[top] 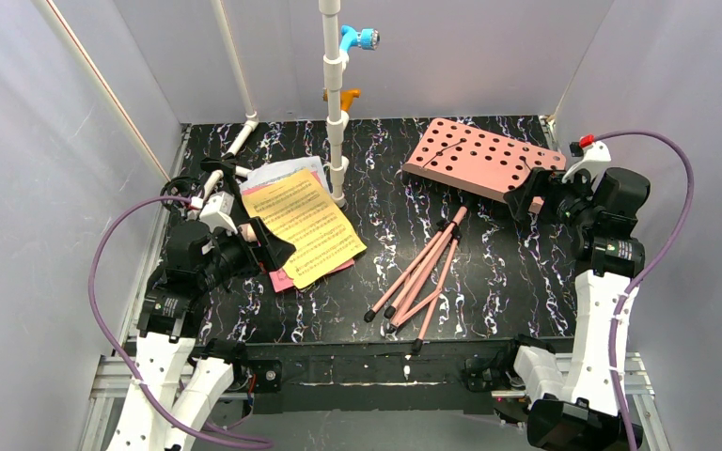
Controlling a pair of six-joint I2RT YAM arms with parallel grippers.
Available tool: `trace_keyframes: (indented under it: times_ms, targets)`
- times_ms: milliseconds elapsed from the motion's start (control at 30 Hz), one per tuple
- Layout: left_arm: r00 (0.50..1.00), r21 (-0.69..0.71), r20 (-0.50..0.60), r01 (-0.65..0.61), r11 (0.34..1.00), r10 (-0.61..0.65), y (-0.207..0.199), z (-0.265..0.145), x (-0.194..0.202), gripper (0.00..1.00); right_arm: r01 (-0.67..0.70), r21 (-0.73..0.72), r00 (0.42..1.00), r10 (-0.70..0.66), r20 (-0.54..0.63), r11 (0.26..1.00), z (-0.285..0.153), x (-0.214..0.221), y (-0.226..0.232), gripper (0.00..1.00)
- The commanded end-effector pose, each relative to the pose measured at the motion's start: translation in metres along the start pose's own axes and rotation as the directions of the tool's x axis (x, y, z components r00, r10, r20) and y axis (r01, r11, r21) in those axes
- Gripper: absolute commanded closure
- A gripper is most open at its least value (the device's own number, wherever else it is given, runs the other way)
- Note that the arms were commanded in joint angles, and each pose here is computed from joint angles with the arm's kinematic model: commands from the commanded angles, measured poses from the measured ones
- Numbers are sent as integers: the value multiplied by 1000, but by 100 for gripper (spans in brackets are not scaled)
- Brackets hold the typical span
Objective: Pack up the instrument practice props
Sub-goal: Reset both arms
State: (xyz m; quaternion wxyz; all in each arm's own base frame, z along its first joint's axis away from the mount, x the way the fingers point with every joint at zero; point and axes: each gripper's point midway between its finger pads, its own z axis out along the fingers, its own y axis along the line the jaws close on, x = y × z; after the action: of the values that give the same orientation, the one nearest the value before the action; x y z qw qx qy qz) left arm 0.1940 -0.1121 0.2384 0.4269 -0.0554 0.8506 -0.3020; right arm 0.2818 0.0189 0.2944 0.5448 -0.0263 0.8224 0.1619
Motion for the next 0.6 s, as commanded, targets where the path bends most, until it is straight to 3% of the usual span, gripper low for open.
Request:
trace_keyframes:
  times_ms: [0,567]
  targets:
    - [1000,25,-3,-16,1000,16,-8,-7,-4,2,10,22,999,-11,42,1000,1,-9,-5,2]
    - [999,50,-6,-36,998,36,-14,-12,-3,2,13,4,999,-13,37,1000,3,-5,-3,2]
